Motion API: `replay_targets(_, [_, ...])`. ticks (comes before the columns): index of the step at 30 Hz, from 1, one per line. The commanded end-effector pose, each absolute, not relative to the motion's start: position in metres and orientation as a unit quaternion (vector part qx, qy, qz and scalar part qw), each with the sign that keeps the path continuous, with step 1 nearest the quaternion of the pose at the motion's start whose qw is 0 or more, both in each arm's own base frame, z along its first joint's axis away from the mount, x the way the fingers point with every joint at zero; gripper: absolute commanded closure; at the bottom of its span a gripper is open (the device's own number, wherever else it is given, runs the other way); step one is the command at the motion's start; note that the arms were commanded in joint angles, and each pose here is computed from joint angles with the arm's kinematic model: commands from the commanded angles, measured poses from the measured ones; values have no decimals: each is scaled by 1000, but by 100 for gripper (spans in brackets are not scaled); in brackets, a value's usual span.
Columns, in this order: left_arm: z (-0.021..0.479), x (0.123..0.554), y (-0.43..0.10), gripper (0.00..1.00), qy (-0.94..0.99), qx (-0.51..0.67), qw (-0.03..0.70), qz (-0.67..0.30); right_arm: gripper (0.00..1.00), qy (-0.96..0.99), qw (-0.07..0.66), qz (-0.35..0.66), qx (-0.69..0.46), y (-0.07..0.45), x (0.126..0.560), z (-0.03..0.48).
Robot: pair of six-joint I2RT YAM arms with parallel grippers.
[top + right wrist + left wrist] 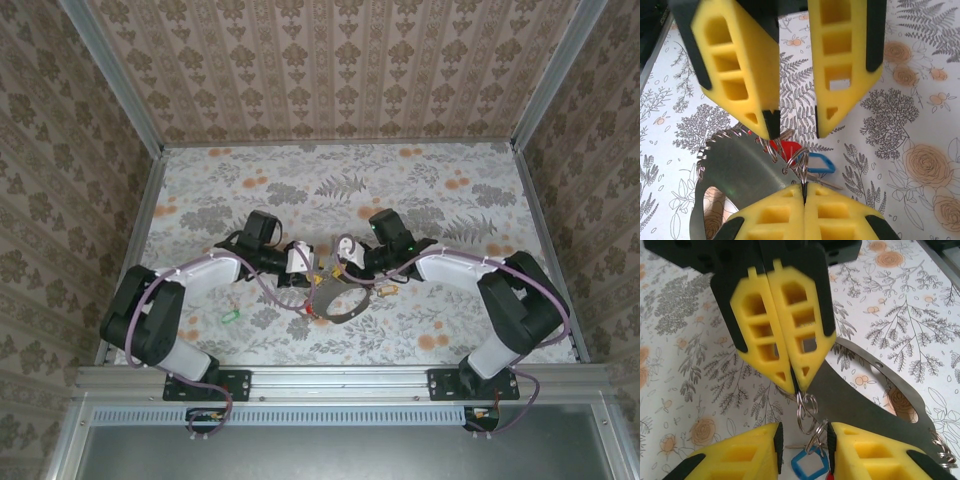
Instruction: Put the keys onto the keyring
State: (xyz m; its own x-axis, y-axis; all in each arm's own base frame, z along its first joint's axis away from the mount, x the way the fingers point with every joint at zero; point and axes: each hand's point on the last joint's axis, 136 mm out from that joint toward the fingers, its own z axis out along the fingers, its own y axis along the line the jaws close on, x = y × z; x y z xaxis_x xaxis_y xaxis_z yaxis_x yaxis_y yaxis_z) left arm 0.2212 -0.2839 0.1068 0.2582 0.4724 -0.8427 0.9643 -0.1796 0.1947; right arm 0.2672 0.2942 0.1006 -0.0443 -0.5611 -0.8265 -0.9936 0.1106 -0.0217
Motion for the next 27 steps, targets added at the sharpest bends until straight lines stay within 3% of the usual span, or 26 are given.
replay_targets(1, [105,214,-287,67,494,711,376,-330,100,618,381,314,-612,298,258,118])
replay_targets(13, [104,215,-297,69,492,709,373,-340,100,611,391,313,-613,301,257,120])
replay_targets(27, [96,216,-292,100,507,718,360,-313,100,610,416,290,-608,297,262,121])
